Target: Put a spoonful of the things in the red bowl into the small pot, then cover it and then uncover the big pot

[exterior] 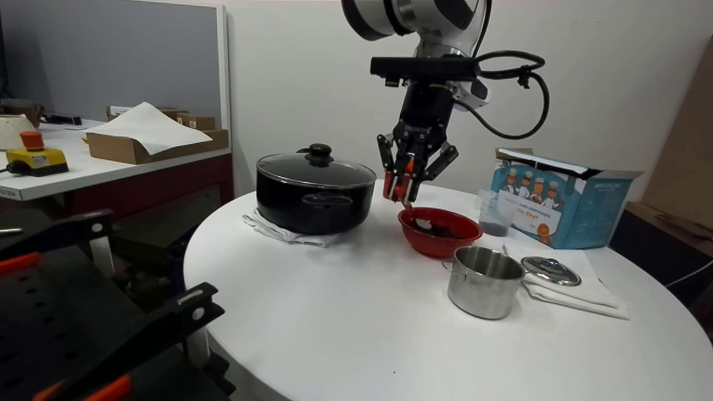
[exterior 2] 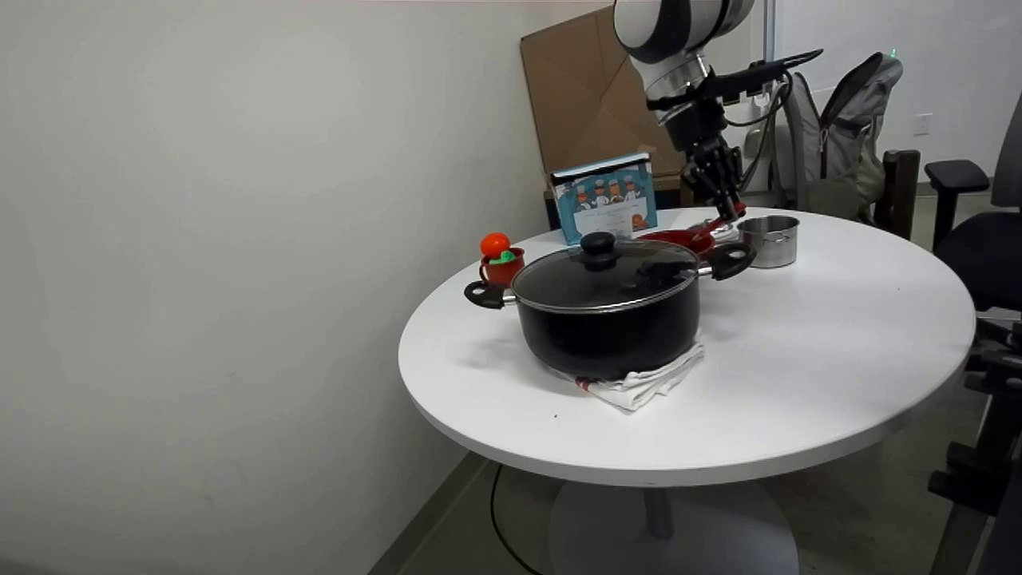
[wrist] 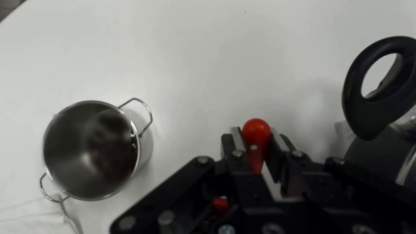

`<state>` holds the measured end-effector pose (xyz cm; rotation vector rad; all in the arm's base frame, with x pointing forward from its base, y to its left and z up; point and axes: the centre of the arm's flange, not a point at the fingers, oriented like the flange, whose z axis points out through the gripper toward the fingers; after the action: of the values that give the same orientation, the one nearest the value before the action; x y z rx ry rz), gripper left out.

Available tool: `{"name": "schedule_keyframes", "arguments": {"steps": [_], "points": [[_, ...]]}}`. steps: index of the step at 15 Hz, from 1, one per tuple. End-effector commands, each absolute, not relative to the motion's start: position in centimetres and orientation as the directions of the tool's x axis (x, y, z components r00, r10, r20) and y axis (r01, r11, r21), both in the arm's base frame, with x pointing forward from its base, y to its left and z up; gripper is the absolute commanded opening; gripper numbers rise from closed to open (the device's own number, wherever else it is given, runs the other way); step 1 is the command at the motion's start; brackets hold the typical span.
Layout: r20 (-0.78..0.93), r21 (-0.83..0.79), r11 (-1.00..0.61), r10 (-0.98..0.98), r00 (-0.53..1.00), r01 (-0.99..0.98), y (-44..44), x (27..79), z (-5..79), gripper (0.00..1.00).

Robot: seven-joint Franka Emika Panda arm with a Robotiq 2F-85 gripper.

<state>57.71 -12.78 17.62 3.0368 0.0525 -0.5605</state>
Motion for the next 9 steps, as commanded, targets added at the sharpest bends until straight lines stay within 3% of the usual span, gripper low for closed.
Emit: {"name": "schedule_keyframes", "arguments": {"steps": [1, 9], "points": [[-0.341, 0.094, -0.995, -0.008, 0.94, 0.026, -13.5, 59.2, 16.1, 0.11], [-0.316, 0.125, -0.992, -0.059, 0.947, -0.02, -14.6, 62.1, 14.4, 0.1]]}}
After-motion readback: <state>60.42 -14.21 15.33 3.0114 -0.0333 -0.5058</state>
